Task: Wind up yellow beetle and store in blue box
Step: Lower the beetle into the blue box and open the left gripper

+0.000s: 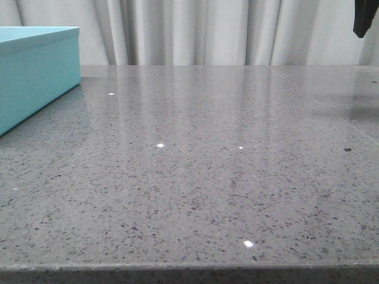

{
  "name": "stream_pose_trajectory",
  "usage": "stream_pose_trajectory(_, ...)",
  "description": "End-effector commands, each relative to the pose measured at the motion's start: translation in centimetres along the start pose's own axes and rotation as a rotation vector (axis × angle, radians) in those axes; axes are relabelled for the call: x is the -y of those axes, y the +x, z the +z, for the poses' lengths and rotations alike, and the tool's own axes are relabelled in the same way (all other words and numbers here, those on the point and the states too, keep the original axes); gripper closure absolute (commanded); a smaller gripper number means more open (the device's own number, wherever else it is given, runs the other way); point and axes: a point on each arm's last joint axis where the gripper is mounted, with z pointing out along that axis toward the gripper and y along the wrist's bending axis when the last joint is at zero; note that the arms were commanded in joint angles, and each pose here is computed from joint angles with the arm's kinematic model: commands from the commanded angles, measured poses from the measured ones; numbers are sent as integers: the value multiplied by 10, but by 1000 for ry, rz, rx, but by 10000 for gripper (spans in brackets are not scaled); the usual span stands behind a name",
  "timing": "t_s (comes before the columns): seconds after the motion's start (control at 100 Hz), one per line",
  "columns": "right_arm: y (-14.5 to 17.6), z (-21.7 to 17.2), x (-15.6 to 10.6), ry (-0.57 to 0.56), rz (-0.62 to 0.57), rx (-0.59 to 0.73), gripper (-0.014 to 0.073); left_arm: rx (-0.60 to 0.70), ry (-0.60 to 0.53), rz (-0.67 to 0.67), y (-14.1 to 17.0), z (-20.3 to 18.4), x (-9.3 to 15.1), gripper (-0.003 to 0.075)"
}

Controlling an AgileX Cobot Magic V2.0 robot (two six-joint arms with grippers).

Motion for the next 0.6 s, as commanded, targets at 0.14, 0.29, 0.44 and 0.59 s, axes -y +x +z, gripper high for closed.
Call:
stream_pose_trajectory(0.14,-4,-24,3,-13,-4,97,67,109,-5,-8,-6,-26,2,344)
stream_pose_trajectory(0.29,-4,-24,3,-13,-4,97,67,110,4,-12,-6,-26,3,326)
stream_pose_trajectory(0.44,-5,-24,3,-15,-4,105,67,111,9,-14,-6,-26,3,327)
stream_pose_trajectory(0.59,-6,-28,3,-25,-24,142,67,139,23,-12,-7,-33,6,330)
